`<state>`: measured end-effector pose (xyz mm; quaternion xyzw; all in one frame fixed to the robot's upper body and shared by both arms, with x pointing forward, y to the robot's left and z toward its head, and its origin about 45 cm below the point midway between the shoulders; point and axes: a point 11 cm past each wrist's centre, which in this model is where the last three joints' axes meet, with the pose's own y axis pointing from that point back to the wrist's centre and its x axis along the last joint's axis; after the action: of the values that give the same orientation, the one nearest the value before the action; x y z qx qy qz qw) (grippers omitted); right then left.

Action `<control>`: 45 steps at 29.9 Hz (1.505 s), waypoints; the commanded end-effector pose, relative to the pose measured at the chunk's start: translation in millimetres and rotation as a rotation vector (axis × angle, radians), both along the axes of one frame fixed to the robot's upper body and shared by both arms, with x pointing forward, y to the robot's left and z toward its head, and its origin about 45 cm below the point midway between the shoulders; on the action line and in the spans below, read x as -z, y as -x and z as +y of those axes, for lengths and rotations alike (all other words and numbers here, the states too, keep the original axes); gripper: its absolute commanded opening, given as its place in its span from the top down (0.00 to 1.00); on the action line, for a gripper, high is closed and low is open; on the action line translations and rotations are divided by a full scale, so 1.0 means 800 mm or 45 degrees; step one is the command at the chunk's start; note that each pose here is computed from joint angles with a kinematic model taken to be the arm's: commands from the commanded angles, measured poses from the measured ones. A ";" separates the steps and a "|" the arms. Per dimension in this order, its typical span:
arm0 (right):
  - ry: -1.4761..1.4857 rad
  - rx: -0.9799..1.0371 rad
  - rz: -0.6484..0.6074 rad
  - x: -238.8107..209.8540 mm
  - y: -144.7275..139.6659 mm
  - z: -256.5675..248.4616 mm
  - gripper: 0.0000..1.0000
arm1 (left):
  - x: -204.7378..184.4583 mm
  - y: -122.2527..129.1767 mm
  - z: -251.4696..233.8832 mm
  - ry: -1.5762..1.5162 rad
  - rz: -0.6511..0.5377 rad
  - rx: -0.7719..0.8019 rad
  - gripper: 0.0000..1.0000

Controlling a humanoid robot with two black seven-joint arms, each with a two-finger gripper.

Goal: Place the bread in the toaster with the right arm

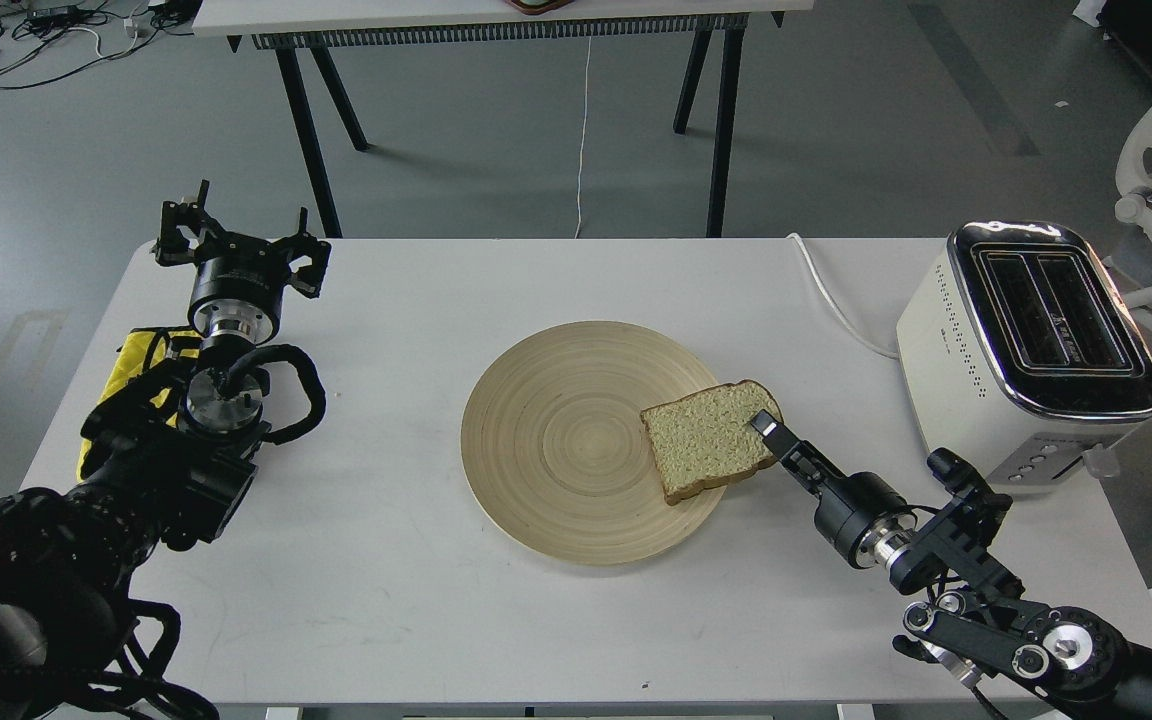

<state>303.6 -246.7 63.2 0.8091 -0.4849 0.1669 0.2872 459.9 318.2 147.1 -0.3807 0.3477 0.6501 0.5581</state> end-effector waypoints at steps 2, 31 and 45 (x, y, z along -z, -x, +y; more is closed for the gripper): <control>-0.064 0.044 -0.092 -0.034 -0.015 -0.002 1.00 | 0.000 0.000 0.000 0.000 0.000 0.000 0.00; 0.405 0.250 -0.584 -0.317 -0.026 -0.258 1.00 | 0.000 0.000 0.001 -0.001 0.001 -0.001 0.00; 0.626 0.214 -0.471 -0.320 0.017 -0.309 1.00 | 0.000 0.000 0.000 0.000 0.000 0.000 0.00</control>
<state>297.6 -490.2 329.6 0.6227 -0.5495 0.4088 0.3784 459.9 318.3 147.0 -0.3806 0.3477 0.6502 0.5581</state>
